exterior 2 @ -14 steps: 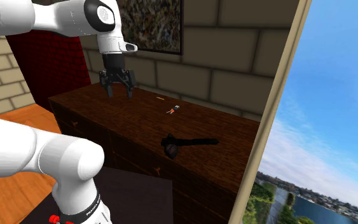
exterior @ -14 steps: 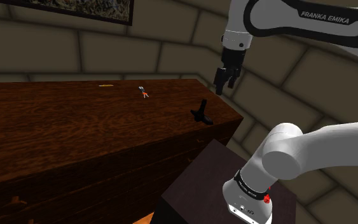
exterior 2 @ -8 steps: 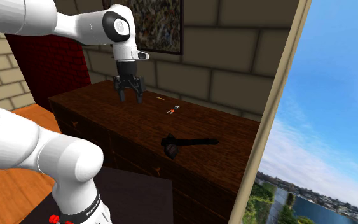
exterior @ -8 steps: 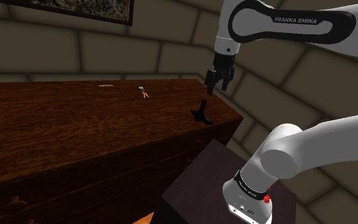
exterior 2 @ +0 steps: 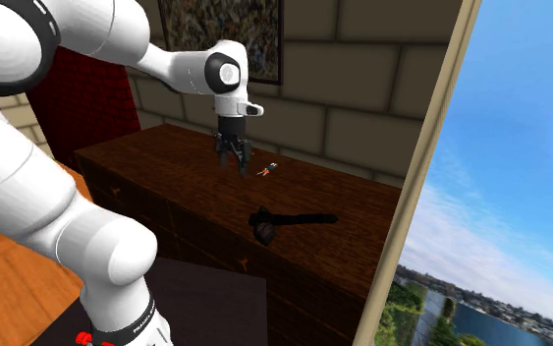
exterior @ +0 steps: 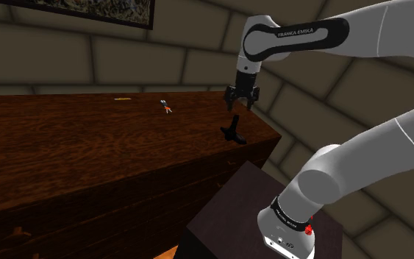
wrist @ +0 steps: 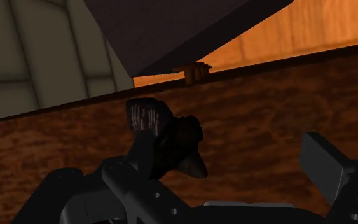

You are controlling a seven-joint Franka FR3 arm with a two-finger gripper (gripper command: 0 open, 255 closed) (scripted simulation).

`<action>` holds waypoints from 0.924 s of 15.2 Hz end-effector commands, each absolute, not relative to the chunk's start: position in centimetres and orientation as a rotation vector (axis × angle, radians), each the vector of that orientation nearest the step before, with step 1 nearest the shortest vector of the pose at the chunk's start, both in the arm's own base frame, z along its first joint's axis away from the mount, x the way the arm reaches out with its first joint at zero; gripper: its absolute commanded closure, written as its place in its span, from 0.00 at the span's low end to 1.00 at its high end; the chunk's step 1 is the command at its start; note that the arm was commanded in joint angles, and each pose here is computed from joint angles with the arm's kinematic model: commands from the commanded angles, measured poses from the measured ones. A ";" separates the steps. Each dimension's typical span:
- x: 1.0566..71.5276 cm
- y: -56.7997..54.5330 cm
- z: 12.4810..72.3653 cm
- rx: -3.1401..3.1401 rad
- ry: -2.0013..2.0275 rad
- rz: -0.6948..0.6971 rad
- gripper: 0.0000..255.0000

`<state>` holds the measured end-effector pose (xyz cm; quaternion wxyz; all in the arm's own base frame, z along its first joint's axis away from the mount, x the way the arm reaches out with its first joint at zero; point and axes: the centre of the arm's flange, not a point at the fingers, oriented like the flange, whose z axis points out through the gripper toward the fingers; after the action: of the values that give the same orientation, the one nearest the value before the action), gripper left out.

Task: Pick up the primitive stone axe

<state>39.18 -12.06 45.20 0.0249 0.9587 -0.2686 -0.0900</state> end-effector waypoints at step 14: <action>43.3 -28.2 32.6 2.697 -1.640 -0.269 0.00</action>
<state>43.46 -27.13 33.49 -0.0107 0.8610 -0.5013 -0.0859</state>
